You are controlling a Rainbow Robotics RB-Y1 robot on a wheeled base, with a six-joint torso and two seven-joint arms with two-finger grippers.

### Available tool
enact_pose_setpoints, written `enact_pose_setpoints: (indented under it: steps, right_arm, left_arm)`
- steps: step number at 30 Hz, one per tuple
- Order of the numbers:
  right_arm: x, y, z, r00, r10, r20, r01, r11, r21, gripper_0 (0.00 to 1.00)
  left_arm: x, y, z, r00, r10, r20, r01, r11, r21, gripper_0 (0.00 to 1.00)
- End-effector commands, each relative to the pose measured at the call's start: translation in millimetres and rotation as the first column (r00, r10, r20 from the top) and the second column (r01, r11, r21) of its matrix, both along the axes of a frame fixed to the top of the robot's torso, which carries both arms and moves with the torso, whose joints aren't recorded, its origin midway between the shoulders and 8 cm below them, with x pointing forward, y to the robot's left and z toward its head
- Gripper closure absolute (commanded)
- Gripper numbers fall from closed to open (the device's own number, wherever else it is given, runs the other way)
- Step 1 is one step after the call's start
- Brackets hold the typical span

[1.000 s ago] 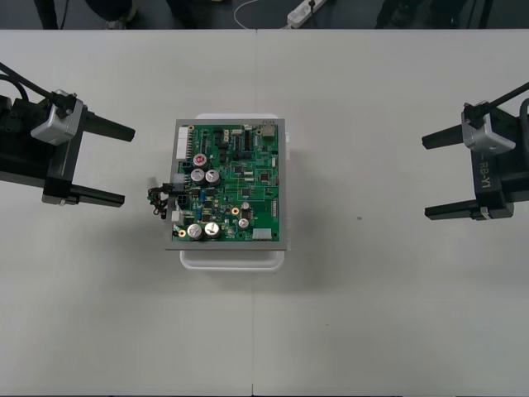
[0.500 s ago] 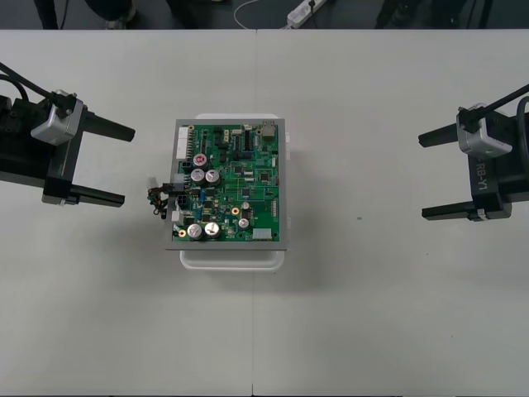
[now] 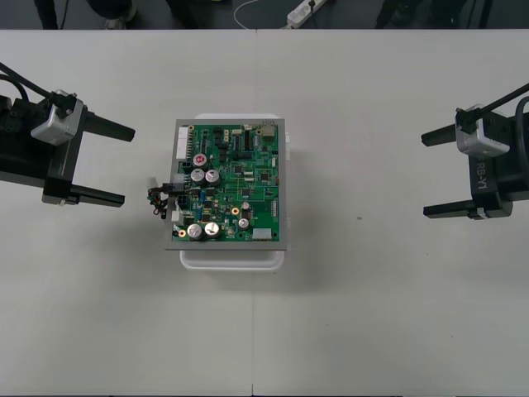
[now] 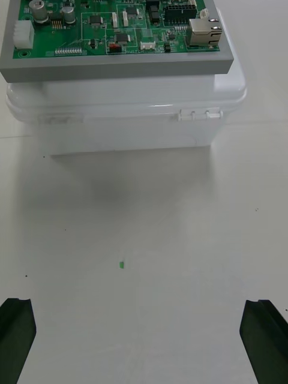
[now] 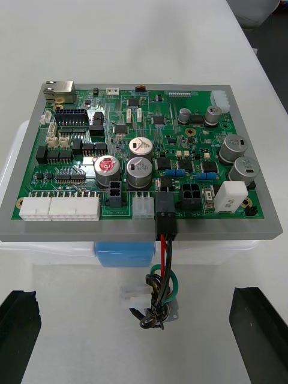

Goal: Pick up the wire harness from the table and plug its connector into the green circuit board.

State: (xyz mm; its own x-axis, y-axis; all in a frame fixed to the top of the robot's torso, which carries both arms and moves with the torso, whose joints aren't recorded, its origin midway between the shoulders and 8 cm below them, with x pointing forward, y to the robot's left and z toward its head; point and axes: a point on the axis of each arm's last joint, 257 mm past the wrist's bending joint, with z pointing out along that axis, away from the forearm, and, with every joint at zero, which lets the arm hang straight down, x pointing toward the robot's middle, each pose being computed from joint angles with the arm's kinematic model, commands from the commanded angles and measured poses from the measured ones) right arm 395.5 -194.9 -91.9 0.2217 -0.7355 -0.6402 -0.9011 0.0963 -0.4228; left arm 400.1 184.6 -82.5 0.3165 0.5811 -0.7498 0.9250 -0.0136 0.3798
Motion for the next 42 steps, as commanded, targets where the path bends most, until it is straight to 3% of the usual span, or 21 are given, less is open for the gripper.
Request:
enact_pose_setpoints:
  steps: [1, 42]
  right_arm:
    - [-1.4, -1.5, 4.6, 0.999, -0.033, -0.005, 0.033, 0.999, 0.009, 0.0]
    - [-1.8, -1.4, 5.9, 0.999, -0.033, -0.005, 0.033, 0.999, 0.013, 0.0]
  left_arm:
    - [-11.4, 5.2, 2.4, 1.0, -0.024, -0.007, 0.025, 0.998, 0.049, 0.07]
    - [-11.4, 5.2, 2.4, 1.0, -0.024, -0.007, 0.025, 0.998, 0.049, 0.07]
